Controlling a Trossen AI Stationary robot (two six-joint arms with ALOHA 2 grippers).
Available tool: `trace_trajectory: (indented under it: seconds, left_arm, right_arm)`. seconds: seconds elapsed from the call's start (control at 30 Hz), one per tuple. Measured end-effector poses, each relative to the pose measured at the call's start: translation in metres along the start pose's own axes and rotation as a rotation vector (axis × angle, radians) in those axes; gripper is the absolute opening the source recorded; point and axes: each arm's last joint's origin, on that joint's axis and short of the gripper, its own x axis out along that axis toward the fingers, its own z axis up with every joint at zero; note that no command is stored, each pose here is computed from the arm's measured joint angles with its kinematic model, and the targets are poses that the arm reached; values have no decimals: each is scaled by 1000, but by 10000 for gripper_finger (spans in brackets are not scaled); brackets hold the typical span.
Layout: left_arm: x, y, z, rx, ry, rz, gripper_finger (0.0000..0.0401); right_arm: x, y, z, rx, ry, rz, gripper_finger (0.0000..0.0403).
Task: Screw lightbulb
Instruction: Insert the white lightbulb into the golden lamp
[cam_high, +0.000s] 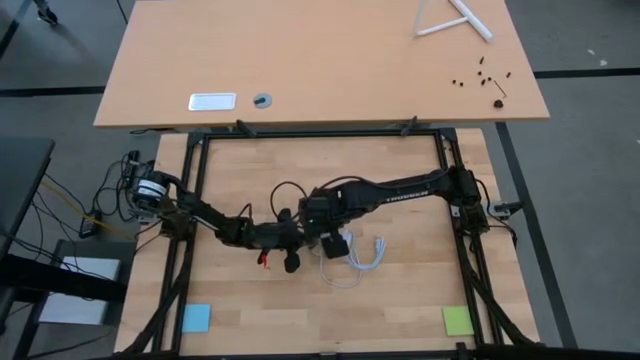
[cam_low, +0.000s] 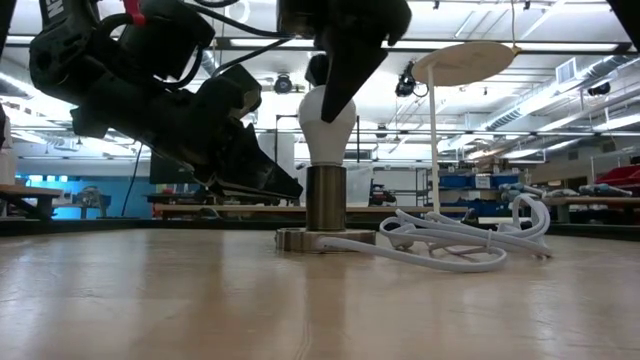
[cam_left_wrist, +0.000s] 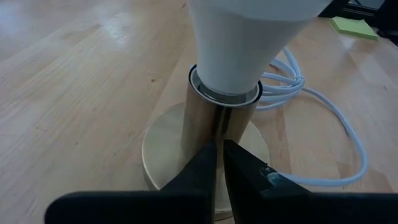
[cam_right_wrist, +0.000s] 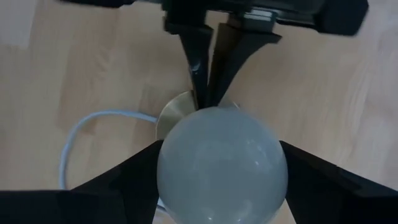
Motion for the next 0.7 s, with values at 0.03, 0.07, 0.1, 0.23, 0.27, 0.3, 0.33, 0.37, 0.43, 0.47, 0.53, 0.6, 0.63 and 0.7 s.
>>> trace_trajectory:
  seconds: [0.03, 0.07, 0.1, 0.23, 0.27, 0.3, 0.33, 0.37, 0.43, 0.47, 0.53, 0.6, 0.63, 0.7]
  left_arm:
    - [0, 0, 0, -1, 0, 0, 35]
    - [0, 0, 0, -2, 0, 0, 35]
    - [0, 0, 0, -2, 0, 0, 35]
    - [0, 0, 0, -13, -1, 2, 35]
    - [0, 0, 0, -15, -2, 5, 35]
    - [0, 0, 0, -17, -2, 7, 35]
    - [0, 0, 0, -17, -2, 8, 35]
    - [0, 0, 0, -17, -3, 9, 35]
    - [0, 0, 0, -16, -2, 11, 35]
    - [0, 0, 0, -15, 0, 12, 35]
    - [0, 1, -1, -14, 3, 13, 35]
    - [0, 1, -1, -12, 7, 15, 35]
    - [0, 1, -1, -12, 9, 15, 35]
    - [0, 1, -1, -11, 9, 18, 35]
  right_arm:
    - [0, -1, 0, 34, 0, -1, 287]
    - [0, -2, 0, 71, 0, -1, 287]
    - [0, -2, 0, 108, 0, -2, 287]
    - [0, -5, -1, 297, -1, -5, 287]
    - [0, -5, 0, 346, -2, -5, 288]
    - [0, -5, 0, 385, -3, -7, 290]
    - [0, -5, 0, 413, -6, -11, 292]
    - [-1, -5, 0, 427, -8, -19, 295]
    - [0, -1, 1, 435, -13, -47, 303]
    - [-1, 0, 1, 431, -16, -61, 308]
    - [0, 4, 1, 409, -18, -72, 320]
    - [0, 6, 2, 364, -22, -73, 333]
    - [0, 8, 3, 337, -25, -73, 339]
    - [0, 9, 3, 284, -31, -75, 348]
